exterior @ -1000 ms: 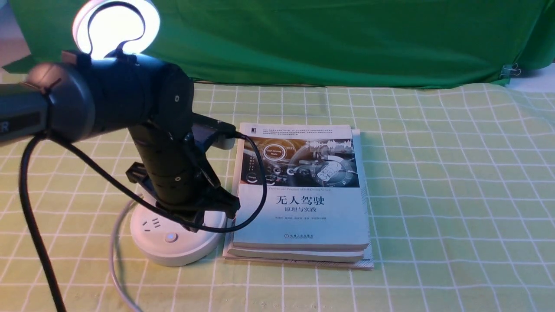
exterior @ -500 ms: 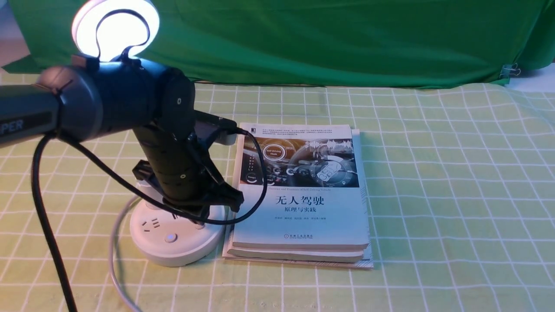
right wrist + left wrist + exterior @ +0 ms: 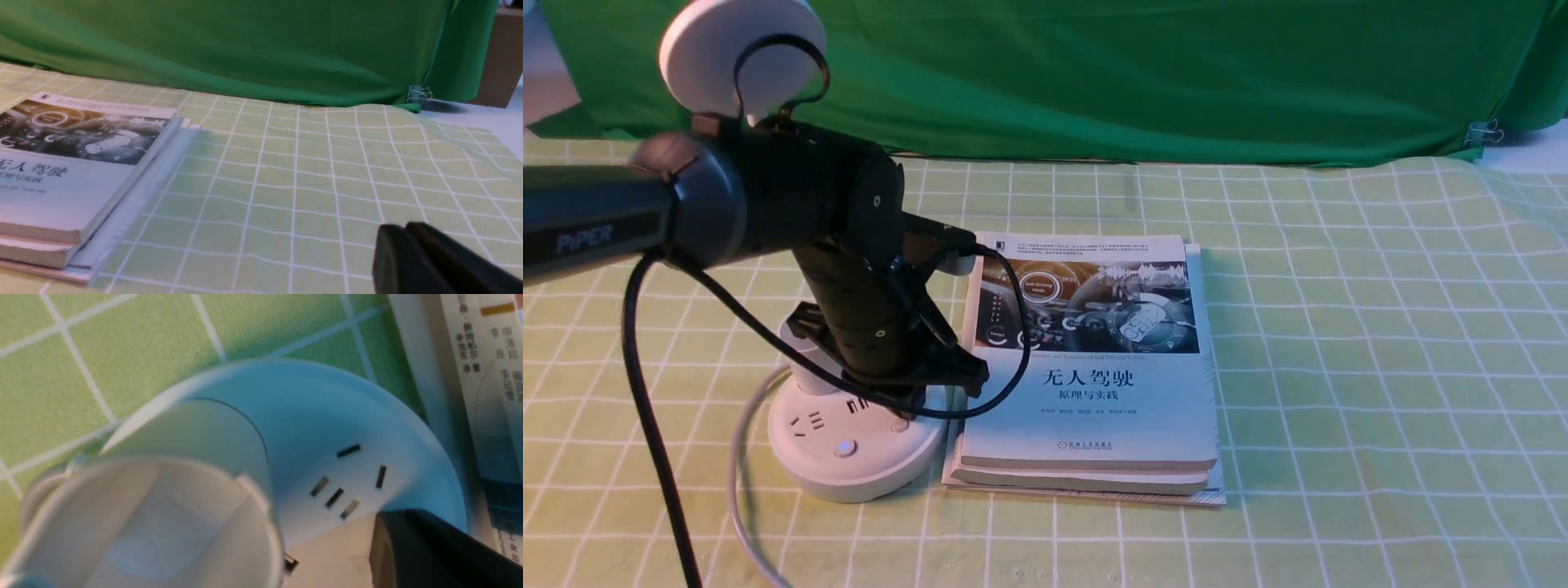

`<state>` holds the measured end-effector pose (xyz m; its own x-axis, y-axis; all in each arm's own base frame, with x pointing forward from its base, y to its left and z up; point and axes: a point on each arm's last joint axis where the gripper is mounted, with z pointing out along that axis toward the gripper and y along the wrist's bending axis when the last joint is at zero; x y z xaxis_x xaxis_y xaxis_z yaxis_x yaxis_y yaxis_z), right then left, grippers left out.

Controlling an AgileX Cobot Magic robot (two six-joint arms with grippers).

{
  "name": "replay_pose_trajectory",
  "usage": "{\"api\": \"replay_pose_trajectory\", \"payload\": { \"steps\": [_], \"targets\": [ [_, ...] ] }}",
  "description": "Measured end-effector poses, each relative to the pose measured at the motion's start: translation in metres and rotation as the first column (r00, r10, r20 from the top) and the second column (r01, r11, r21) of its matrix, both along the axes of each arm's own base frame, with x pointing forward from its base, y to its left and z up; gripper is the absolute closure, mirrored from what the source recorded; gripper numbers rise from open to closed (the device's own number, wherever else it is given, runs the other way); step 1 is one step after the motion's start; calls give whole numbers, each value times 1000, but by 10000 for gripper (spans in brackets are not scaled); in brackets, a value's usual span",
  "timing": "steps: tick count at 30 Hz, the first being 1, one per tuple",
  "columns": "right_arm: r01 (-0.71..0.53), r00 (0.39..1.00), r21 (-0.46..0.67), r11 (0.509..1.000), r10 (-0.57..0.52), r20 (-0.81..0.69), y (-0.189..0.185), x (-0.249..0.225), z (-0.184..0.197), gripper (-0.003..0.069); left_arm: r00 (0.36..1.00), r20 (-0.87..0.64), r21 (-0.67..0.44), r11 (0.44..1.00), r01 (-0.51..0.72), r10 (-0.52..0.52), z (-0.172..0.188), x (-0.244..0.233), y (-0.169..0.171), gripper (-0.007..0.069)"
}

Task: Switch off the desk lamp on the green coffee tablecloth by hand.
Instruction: 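Press the power button on the round power strip under the lamp with the left gripper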

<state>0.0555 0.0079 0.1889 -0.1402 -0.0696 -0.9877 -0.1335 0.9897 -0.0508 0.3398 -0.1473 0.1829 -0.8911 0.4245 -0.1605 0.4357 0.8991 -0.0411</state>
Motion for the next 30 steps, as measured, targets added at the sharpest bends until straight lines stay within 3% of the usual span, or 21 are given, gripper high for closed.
{"api": "replay_pose_trajectory", "payload": {
  "steps": [12, 21, 30],
  "targets": [
    [0, 1000, 0, 1000, 0, 0, 0, 0, 0, 629, 996, 88, -28, 1000, -3, 6, 34, -9, 4, 629],
    [0, 1000, 0, 1000, 0, -2, 0, 0, 0, 629, 1000, -14, 10, 1000, -6, 6, 2, -5, 1, 629],
    [0, 1000, 0, 1000, 0, -2, 0, 0, 0, 629, 1000, 1, 5, 1000, -5, 5, 8, -5, 2, 629]
  ]
}}
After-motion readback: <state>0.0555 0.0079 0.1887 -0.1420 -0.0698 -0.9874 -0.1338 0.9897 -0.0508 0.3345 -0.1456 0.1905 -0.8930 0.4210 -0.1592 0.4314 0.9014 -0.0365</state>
